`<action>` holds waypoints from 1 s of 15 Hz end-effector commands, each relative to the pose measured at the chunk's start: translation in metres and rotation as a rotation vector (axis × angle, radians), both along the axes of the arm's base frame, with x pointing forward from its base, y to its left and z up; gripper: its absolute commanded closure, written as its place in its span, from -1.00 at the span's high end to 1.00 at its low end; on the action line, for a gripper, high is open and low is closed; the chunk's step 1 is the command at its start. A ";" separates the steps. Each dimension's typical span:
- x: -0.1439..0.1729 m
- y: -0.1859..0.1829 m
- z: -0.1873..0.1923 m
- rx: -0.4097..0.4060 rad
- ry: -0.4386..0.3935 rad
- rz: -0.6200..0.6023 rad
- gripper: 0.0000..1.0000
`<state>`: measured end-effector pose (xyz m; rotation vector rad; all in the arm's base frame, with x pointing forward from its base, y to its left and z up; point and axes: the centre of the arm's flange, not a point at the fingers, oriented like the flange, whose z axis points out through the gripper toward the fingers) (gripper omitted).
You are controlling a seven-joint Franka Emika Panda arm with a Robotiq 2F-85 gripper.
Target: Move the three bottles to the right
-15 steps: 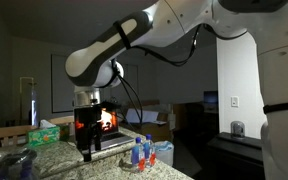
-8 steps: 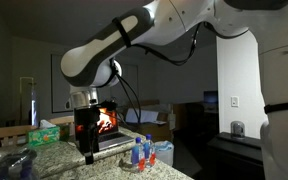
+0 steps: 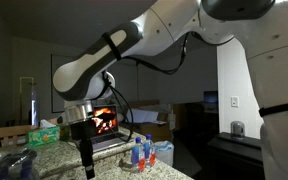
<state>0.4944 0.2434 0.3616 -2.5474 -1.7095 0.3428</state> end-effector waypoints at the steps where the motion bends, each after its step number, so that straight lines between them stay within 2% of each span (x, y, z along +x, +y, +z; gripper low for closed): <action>1: 0.006 0.009 -0.011 0.006 0.057 0.146 1.00; 6: -0.005 0.029 -0.016 0.002 0.055 0.269 1.00; 15: -0.015 0.056 -0.013 0.000 -0.094 0.416 1.00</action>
